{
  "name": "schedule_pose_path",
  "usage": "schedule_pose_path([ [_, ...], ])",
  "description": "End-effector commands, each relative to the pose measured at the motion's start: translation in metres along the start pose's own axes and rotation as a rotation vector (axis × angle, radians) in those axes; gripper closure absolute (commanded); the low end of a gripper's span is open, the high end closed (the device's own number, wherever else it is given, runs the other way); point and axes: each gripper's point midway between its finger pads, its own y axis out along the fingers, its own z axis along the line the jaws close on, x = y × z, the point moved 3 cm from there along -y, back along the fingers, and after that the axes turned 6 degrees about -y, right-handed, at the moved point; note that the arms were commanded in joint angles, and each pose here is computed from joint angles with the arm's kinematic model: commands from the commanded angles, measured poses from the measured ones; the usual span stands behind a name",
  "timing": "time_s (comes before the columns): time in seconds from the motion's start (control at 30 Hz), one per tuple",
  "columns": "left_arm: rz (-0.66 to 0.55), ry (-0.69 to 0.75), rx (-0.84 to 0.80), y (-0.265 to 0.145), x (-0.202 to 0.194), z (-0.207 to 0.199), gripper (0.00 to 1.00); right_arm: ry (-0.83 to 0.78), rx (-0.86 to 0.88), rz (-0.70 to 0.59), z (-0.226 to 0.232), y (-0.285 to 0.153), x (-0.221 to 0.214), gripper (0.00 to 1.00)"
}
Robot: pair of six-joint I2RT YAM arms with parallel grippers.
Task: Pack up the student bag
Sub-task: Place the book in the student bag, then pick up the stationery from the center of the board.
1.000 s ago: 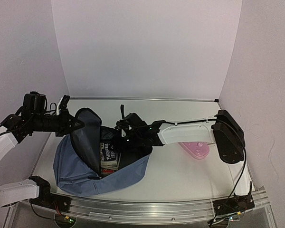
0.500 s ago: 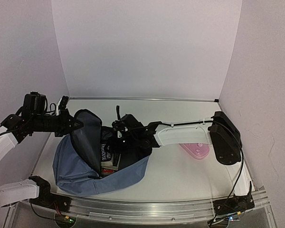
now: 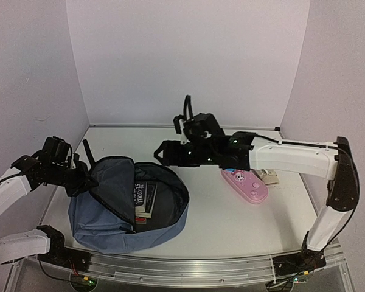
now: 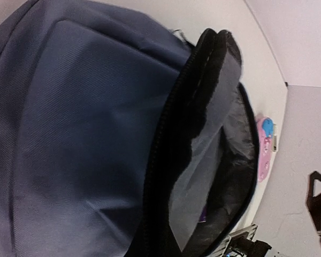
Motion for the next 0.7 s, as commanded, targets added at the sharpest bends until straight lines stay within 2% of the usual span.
schedule_pose_path([
  [0.0,-0.064,-0.151,0.108,0.000,0.000,0.031,1.00,0.019,-0.153,-0.018,-0.064,-0.022,0.010,0.27],
  [0.07,-0.079,-0.171,0.091,-0.002,-0.001,0.033,0.95,0.055,-0.182,-0.015,-0.090,-0.030,0.011,0.27],
  [0.17,-0.120,-0.185,0.098,-0.008,0.001,0.038,0.70,0.086,-0.242,-0.015,-0.127,-0.048,0.010,0.26],
  [0.23,-0.141,-0.171,0.097,-0.014,0.004,0.034,0.44,0.114,-0.291,-0.017,-0.156,-0.060,0.009,0.23],
  [0.27,-0.152,-0.159,0.095,-0.018,0.006,0.031,0.34,0.130,-0.310,-0.014,-0.170,-0.065,0.007,0.22],
  [0.37,-0.207,-0.109,0.095,-0.037,0.016,0.019,0.16,0.183,-0.359,-0.001,-0.213,-0.080,0.000,0.20],
  [0.5,-0.326,-0.031,0.085,-0.075,0.035,-0.005,0.02,0.251,-0.447,0.030,-0.273,-0.096,-0.016,0.14],
  [0.67,-0.399,0.046,0.051,-0.106,0.046,-0.030,0.00,0.292,-0.511,0.076,-0.325,-0.094,-0.028,0.13],
])
